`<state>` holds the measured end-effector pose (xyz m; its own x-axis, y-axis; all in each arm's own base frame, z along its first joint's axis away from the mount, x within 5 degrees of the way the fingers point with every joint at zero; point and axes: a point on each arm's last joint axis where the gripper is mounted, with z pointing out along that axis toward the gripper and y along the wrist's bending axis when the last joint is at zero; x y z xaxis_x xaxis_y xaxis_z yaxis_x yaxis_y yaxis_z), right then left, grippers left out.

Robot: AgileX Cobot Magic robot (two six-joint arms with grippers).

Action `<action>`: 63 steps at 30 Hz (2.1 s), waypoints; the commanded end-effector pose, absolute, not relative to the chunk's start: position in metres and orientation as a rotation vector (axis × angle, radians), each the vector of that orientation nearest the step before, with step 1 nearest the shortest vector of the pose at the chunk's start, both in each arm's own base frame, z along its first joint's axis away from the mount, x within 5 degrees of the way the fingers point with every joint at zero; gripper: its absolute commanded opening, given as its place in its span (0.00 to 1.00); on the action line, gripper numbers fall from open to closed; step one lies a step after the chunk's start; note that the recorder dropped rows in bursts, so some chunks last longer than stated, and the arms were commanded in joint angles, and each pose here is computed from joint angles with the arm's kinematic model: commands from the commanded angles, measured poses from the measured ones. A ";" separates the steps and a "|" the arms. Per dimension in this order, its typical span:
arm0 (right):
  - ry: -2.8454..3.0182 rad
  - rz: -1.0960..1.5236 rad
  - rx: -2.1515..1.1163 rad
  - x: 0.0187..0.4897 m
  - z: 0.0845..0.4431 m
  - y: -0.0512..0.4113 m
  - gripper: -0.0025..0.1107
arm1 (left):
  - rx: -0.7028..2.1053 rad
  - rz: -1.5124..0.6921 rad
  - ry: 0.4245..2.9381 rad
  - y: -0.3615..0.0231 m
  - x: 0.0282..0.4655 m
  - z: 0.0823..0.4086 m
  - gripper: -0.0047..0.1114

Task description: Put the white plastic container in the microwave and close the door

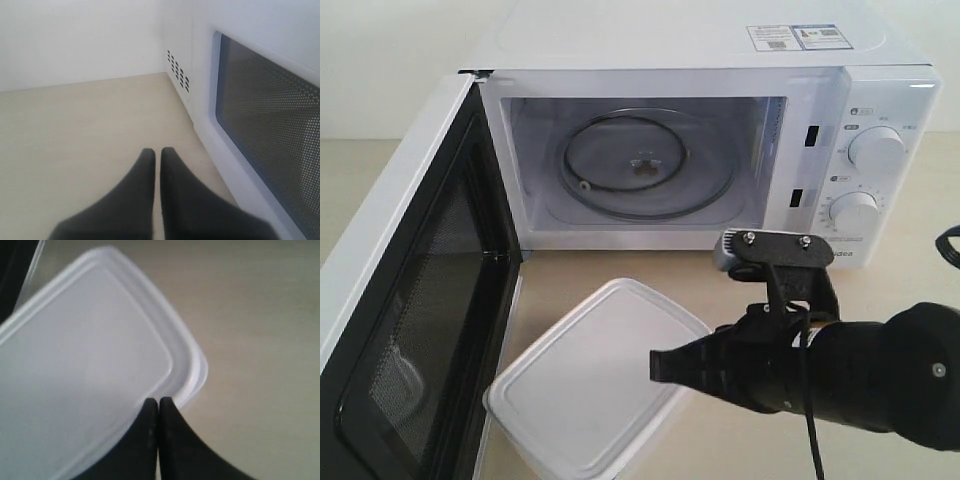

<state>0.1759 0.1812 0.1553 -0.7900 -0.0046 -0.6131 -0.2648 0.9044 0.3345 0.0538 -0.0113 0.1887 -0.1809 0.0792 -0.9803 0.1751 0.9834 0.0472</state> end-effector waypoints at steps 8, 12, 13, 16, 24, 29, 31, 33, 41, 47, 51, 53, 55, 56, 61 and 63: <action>2.285 0.625 0.034 0.190 0.195 0.162 0.02 | 0.174 -0.100 1.760 -0.011 0.054 0.187 0.08; 2.195 0.748 0.028 0.175 0.230 0.153 0.02 | 0.174 -0.100 1.760 -0.011 0.054 0.187 0.08; 2.211 0.801 0.029 0.170 0.235 0.153 0.02 | 0.174 -0.100 1.760 -0.011 0.054 0.187 0.08; 2.285 0.887 -0.060 0.157 0.235 0.156 0.02 | 0.174 -0.100 1.760 -0.011 0.054 0.187 0.08; 2.501 0.898 -0.015 0.135 0.196 0.147 0.02 | 0.174 -0.100 1.760 -0.011 0.054 0.187 0.08; 2.567 0.889 0.082 0.126 0.180 0.138 0.02 | 0.174 -0.100 1.760 -0.011 0.054 0.187 0.08; 2.570 0.910 0.166 0.126 0.180 0.138 0.02 | 0.174 -0.100 1.760 -0.011 0.054 0.187 0.08; 2.562 0.923 0.225 0.127 0.180 0.138 0.02 | 0.174 -0.100 1.760 -0.011 0.054 0.187 0.08; 2.558 0.966 -0.056 0.124 0.189 0.147 0.02 | 0.174 -0.100 1.760 -0.011 0.054 0.187 0.08; 2.540 0.979 -0.091 0.125 0.189 0.146 0.02 | 0.174 -0.100 1.760 -0.011 0.054 0.187 0.08; 2.566 1.117 0.045 0.130 0.193 0.142 0.02 | 0.174 -0.100 1.760 -0.011 0.054 0.187 0.08; 2.561 1.176 0.073 0.132 0.195 0.139 0.02 | 0.174 -0.100 1.760 -0.011 0.054 0.187 0.08; 2.542 1.213 0.091 0.136 0.197 0.136 0.02 | 0.174 -0.100 1.760 -0.011 0.054 0.187 0.08; 2.528 1.242 0.102 0.138 0.198 0.134 0.02 | 0.174 -0.100 1.760 -0.011 0.054 0.187 0.08; 2.525 1.328 0.154 0.145 0.194 0.134 0.02 | 0.174 -0.100 1.760 -0.011 0.054 0.187 0.08; 2.549 1.337 0.162 0.149 0.187 0.137 0.02 | 0.174 -0.100 1.760 -0.011 0.054 0.187 0.08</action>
